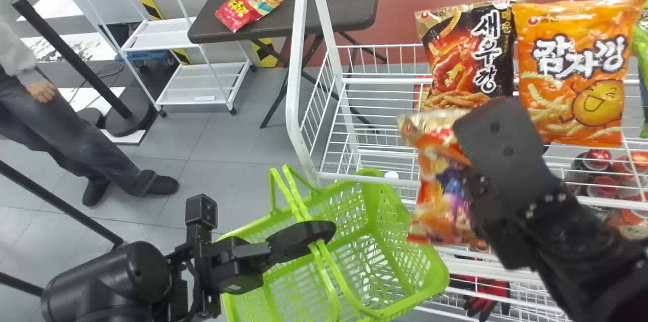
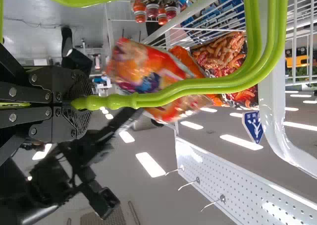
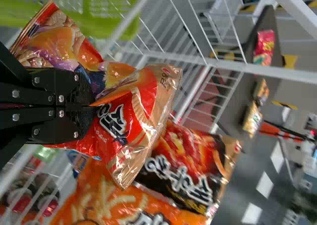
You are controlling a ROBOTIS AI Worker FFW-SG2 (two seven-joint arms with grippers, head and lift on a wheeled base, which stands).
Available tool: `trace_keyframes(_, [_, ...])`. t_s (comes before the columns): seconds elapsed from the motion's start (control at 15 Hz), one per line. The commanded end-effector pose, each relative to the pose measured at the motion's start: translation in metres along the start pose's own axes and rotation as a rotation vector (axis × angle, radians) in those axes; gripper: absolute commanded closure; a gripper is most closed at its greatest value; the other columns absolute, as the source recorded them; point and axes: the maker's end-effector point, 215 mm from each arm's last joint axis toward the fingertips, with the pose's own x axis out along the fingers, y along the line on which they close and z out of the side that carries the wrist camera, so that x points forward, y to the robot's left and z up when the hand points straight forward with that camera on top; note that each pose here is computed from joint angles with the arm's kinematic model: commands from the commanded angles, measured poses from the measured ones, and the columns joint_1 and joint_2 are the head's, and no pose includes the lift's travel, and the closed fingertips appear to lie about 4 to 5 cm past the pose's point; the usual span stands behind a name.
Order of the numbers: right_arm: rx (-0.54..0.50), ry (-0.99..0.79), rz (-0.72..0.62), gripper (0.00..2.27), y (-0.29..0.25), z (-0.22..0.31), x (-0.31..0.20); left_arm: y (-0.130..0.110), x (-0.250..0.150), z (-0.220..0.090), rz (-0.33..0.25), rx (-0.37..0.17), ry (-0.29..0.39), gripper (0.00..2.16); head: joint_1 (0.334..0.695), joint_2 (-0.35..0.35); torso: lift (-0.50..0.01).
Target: Hold basket handle with left hand then pick Saewookkang with right hand and place into basket
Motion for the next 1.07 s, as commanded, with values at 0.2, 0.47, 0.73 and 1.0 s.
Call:
trace_keyframes(0.2, [-0.08,-0.051,0.106,2.25,0.067,0.001,0.0,-0.001,0.004,-0.008,-0.019,-0.041,0.001,2.15,0.695,0.344,-0.019])
trace_keyframes(0.47, [-0.08,-0.068,0.229,2.23,0.125,-0.003,0.026,-0.001,0.003,-0.011,-0.022,-0.046,0.001,2.15,0.695,0.35,-0.019])
trace_keyframes(0.73, [-0.097,-0.105,0.269,0.0,0.153,-0.009,0.051,-0.002,0.004,-0.011,-0.023,-0.044,0.002,2.16,0.695,0.35,-0.019])
trace_keyframes(1.0, [-0.069,-0.226,0.23,0.06,0.137,0.019,0.052,-0.002,0.003,-0.011,-0.022,-0.043,0.002,2.16,0.695,0.35,-0.019])
